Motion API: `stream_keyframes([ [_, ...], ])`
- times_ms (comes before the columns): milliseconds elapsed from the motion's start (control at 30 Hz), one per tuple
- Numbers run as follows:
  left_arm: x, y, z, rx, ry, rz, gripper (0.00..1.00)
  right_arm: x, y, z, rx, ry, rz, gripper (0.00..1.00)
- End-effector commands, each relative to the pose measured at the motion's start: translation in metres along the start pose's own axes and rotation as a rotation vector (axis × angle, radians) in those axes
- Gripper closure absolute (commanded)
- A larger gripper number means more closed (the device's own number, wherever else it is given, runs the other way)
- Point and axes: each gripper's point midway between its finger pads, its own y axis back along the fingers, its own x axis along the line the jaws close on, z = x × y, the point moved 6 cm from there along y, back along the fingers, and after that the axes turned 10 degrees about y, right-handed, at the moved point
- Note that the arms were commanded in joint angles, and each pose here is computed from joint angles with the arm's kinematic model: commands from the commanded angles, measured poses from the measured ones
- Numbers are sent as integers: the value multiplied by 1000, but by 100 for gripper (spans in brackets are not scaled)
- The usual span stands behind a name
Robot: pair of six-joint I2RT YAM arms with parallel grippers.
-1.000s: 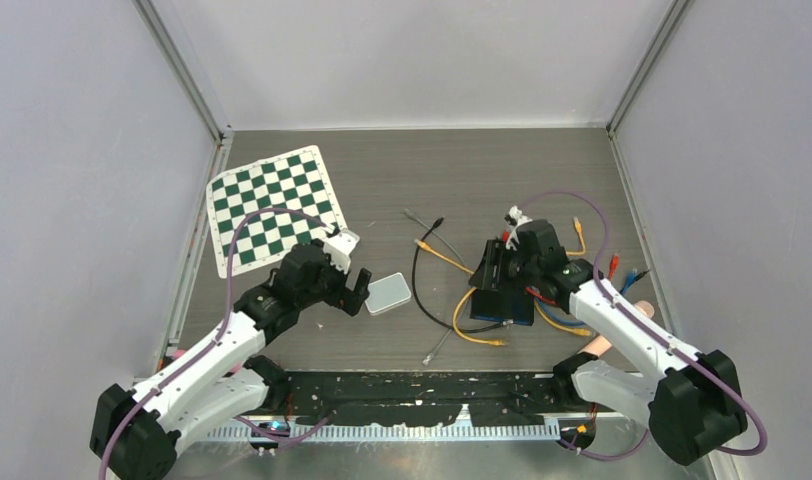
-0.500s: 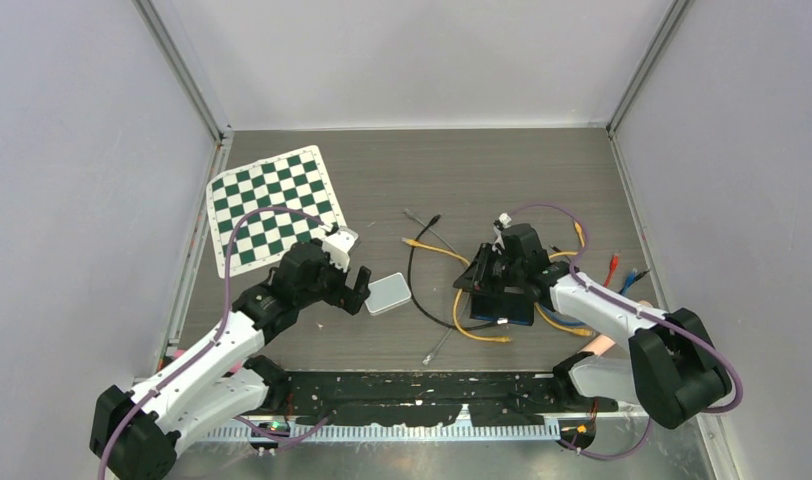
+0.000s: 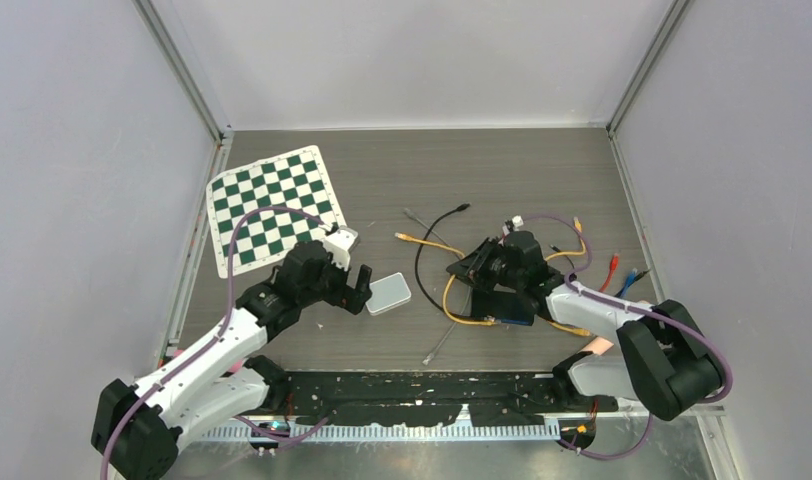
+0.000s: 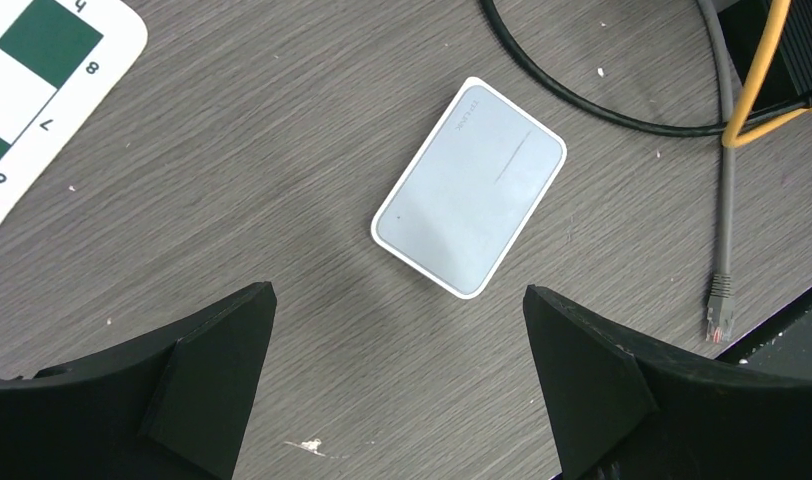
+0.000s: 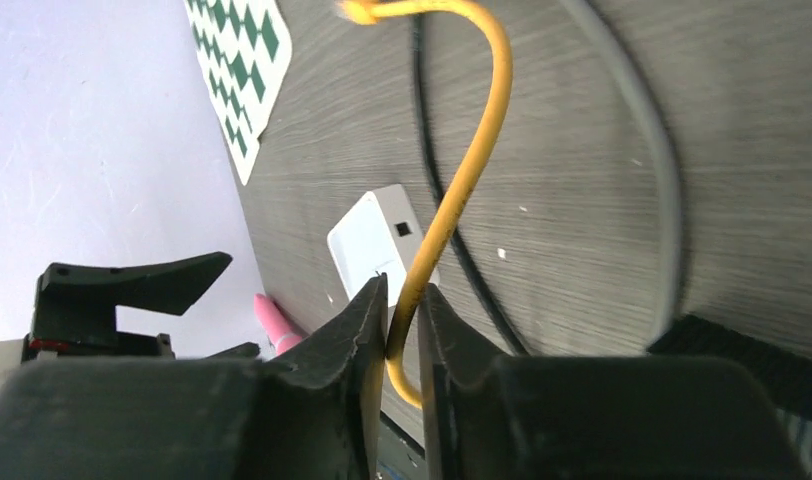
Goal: Pull the plug from the switch port
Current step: Move the connector to the center of the board.
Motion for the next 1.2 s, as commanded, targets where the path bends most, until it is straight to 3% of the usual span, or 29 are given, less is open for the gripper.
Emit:
stream_keyframes([
  [0,-4,-3,8,-33,27,-11,1,-1,-2,0,-58,-76,35,68],
  [100,-3,-5,6,-23,30,-9,1,-9,2,-10,-28,-40,0,55],
  [400,0,-10,6,-19,68,34,1,-15,39,-12,-4,229,-106,42],
  [600,-2,-14,6,-20,96,22,0,-16,37,-26,162,355,-89,42],
  [1167,0,-11,4,4,80,40,0,-15,-4,-64,381,604,-225,41],
])
